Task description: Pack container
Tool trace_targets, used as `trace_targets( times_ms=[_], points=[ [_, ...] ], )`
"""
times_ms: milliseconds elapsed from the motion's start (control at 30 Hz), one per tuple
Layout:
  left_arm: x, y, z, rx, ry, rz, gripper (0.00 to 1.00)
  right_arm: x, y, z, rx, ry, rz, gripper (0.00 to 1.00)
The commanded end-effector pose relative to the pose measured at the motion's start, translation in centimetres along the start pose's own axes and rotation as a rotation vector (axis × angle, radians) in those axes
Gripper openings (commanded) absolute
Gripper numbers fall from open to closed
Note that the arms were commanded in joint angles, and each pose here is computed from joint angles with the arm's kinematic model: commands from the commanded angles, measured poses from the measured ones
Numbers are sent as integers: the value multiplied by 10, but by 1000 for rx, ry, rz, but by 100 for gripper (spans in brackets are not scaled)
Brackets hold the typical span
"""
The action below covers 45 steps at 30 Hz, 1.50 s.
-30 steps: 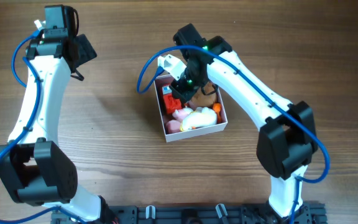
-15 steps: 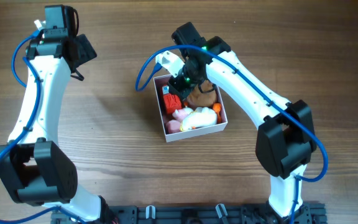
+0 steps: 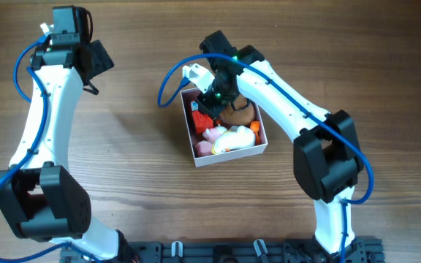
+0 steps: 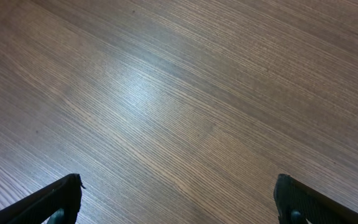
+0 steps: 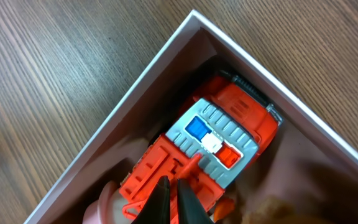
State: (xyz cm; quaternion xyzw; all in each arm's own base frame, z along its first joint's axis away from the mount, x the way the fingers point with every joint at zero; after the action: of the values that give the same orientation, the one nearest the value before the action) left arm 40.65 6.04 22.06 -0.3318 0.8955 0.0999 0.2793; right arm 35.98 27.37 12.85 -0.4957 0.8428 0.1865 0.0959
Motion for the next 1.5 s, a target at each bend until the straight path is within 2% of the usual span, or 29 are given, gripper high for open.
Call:
trace_targets(
  times_ms=[0, 100, 233, 300, 333, 400, 467, 500, 533, 567, 800, 1000, 1467],
  points=[
    [2, 3, 4, -16, 5, 10, 100, 4, -1, 14, -25, 17, 19, 4],
    [2, 3, 4, -16, 5, 10, 100, -1, -2, 4, -16, 0, 18, 4],
    [2, 3, 4, -16, 5, 10, 100, -24, -8, -41, 43, -104, 28, 4],
    [2, 3, 4, -16, 5, 10, 100, -31, -20, -79, 130, -174, 100, 4],
    [2, 3, 4, -16, 5, 10, 100, -28, -35, -113, 238, -214, 160, 5],
    [2, 3, 4, -16, 5, 10, 100, -20, -48, -140, 331, -237, 206, 9],
    [2, 3, 4, -16, 5, 10, 100, -7, -61, -166, 409, -256, 248, 30],
    [2, 3, 4, -16, 5, 10, 100, 1, -68, -180, 443, -268, 273, 36],
    [2, 3, 4, -16, 5, 10, 100, 12, -77, -194, 477, -276, 303, 51],
    [2, 3, 4, -16, 5, 10, 100, 27, -88, -208, 514, -274, 347, 70],
    [2, 3, 4, -16, 5, 10, 100, 115, -137, -247, 572, -214, 622, 100],
    [2, 3, 4, -16, 5, 10, 100, 147, -155, -263, 609, -219, 700, 99],
    [2, 3, 4, -16, 5, 10, 100, 148, -156, -264, 613, -222, 702, 100]
  ],
)
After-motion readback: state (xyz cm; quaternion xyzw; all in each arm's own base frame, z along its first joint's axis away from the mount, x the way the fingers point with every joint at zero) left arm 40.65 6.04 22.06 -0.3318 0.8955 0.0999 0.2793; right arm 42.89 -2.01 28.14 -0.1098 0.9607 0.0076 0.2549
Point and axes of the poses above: each gripper's point midway between its finger pads, its own z axis out along the fingers, its own y axis along the line the jaws close on, x = y × z, the point moved 6 cm from there along -z, back along the fingers, and after that the axes turned 8 degrees about -z, right-handed, at the moved point
